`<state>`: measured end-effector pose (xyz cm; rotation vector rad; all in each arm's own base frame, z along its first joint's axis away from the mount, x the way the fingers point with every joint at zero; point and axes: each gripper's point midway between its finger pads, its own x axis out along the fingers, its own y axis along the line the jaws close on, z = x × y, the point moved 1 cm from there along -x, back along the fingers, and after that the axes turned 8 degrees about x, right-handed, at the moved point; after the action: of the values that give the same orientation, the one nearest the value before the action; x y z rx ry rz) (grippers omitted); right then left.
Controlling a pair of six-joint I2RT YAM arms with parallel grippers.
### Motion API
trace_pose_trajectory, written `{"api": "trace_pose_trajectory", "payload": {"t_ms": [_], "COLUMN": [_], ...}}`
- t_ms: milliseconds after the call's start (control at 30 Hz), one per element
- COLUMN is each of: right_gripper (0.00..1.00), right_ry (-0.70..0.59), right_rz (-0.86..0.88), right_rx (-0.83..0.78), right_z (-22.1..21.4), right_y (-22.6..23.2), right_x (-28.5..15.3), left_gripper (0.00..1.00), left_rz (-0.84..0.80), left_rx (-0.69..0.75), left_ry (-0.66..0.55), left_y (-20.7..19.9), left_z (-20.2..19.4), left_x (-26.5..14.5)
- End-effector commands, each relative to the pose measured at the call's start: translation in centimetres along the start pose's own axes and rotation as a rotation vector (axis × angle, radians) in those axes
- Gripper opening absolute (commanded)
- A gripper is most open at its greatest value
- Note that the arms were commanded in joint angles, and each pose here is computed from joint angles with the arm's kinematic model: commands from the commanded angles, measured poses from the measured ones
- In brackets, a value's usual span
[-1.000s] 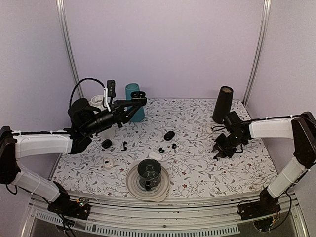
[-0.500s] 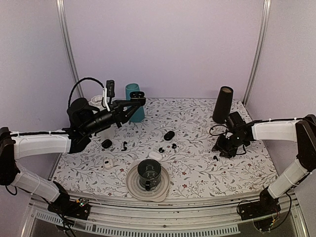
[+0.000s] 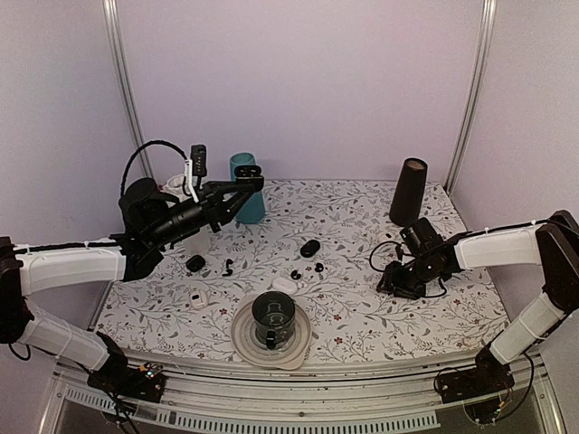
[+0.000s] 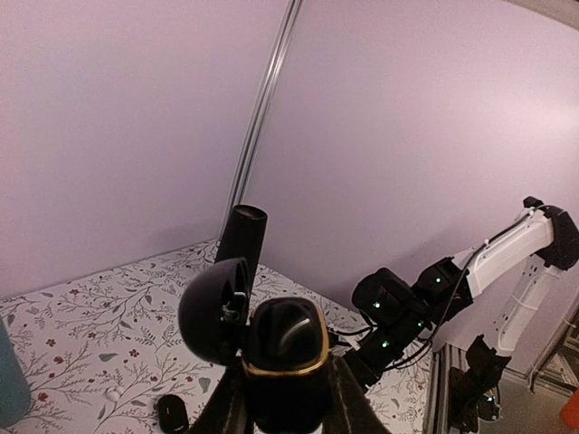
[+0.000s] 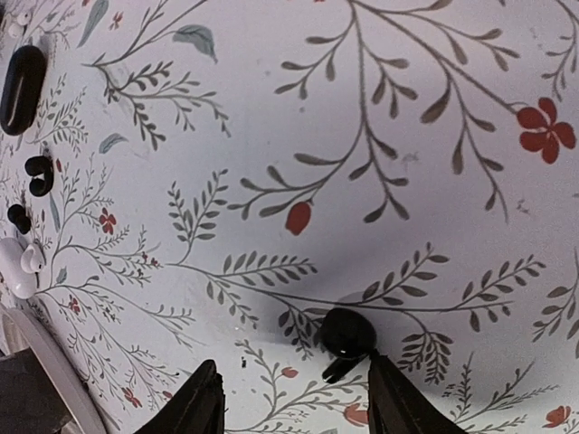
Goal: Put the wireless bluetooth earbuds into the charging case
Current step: Adjust the right earbud at the center of the board, then pick up the right earbud from the center of the board.
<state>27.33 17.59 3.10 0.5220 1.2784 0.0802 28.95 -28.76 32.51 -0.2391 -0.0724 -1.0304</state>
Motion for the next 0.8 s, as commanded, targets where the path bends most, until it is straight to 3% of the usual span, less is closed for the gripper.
{"api": "trace_pose_trajectory", "payload": {"t_ms": [0,300,767], "right_gripper": [0.53,0.47,0.28], "right_ry": [-0.002,-0.081,-0.100], "right_rz": [0.001,-0.184,-0.235], "right_rx": [-0.015,0.016,0.107], "right_z": [-0.3,1.2,2.5], "right_y": [1.4,-0.9,-0.3], "right_x": [0.2,-1.3,0.5], "left_gripper": [0.00,0.00,0.00], "left_rz": [0.014,0.011,0.009], "left_rx": [0.026,0.024,0.033], "left_ry": [-0.032,-0.032,-0.035], "left_y": [0.2,0.2,0.1], "left_z": [1.6,1.8,1.8], "left_x": [-0.2,-0.2,-0.2]}}
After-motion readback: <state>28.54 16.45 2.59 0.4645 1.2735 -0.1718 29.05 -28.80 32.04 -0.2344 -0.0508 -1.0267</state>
